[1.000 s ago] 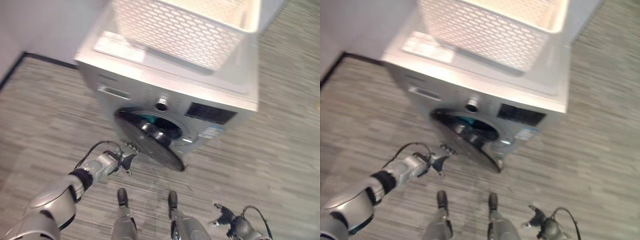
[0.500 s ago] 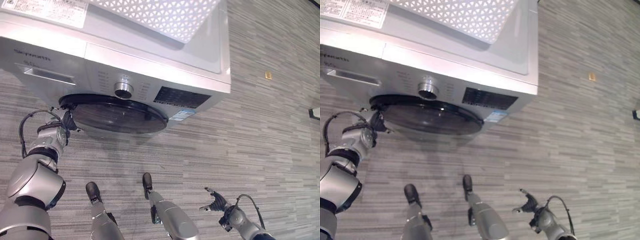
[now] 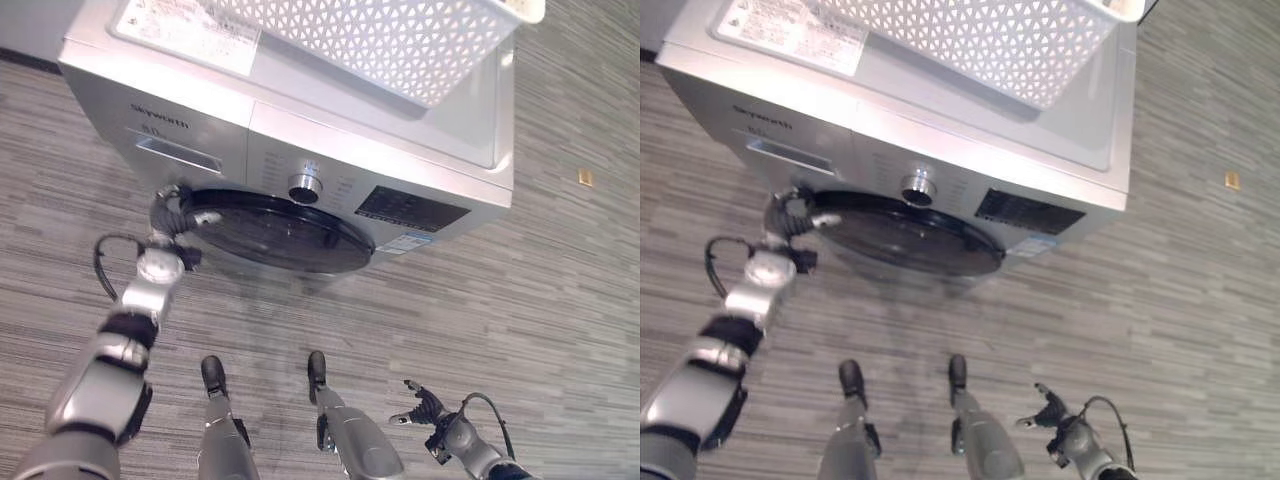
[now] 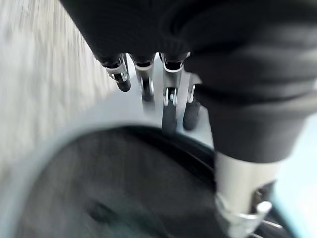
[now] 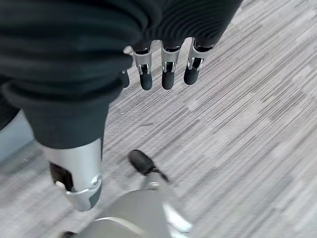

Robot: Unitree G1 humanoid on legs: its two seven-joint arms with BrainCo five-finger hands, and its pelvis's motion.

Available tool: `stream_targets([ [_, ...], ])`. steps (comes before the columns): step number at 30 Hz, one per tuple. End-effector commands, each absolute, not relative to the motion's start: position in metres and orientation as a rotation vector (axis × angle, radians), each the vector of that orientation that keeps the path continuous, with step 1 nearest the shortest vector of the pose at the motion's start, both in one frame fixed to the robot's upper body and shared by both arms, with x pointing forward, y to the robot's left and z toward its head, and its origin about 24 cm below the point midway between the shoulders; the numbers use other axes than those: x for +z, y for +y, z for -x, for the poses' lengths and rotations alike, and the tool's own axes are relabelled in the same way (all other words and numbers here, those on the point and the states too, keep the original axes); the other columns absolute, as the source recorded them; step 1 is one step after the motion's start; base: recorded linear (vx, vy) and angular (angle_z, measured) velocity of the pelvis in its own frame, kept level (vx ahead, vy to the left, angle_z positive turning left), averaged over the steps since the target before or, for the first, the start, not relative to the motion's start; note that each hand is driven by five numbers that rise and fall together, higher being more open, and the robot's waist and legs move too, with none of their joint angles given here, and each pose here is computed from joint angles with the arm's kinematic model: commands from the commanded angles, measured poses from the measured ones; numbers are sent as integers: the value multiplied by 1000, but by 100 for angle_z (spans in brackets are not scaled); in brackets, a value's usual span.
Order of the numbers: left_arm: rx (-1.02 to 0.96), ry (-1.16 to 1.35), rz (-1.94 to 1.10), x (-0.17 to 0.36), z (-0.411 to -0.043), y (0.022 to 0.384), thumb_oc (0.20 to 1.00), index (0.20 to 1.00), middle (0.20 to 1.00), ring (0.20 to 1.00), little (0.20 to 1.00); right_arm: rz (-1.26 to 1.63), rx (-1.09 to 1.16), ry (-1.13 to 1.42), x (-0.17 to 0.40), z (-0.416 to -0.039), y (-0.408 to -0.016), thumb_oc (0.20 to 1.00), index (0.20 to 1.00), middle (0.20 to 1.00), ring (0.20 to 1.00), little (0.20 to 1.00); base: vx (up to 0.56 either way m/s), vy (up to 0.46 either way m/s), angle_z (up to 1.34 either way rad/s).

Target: Grab the laundry basket,head to the washer,open it,put in the laundry and shut it.

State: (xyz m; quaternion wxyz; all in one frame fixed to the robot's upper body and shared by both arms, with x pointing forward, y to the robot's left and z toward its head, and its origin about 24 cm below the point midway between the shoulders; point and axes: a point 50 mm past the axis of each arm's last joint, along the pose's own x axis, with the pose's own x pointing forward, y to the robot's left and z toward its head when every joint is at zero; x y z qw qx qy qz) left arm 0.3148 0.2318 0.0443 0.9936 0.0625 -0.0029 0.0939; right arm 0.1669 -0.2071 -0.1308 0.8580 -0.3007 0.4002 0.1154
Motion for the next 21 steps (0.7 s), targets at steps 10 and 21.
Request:
stream_targets([
  [10, 170, 448, -36, -77, -198, 250, 1000, 1000, 1000, 1000, 1000, 613, 117, 1124, -151, -99, -252, 1000, 1000, 1000, 1000, 1000, 58, -37, 14],
  [21, 354, 942, -153, -145, -107, 250, 1000, 1000, 1000, 1000, 1000, 496, -4, 1346, -168, -45, -240, 1000, 1000, 1000, 1000, 1000, 13, -29, 39],
])
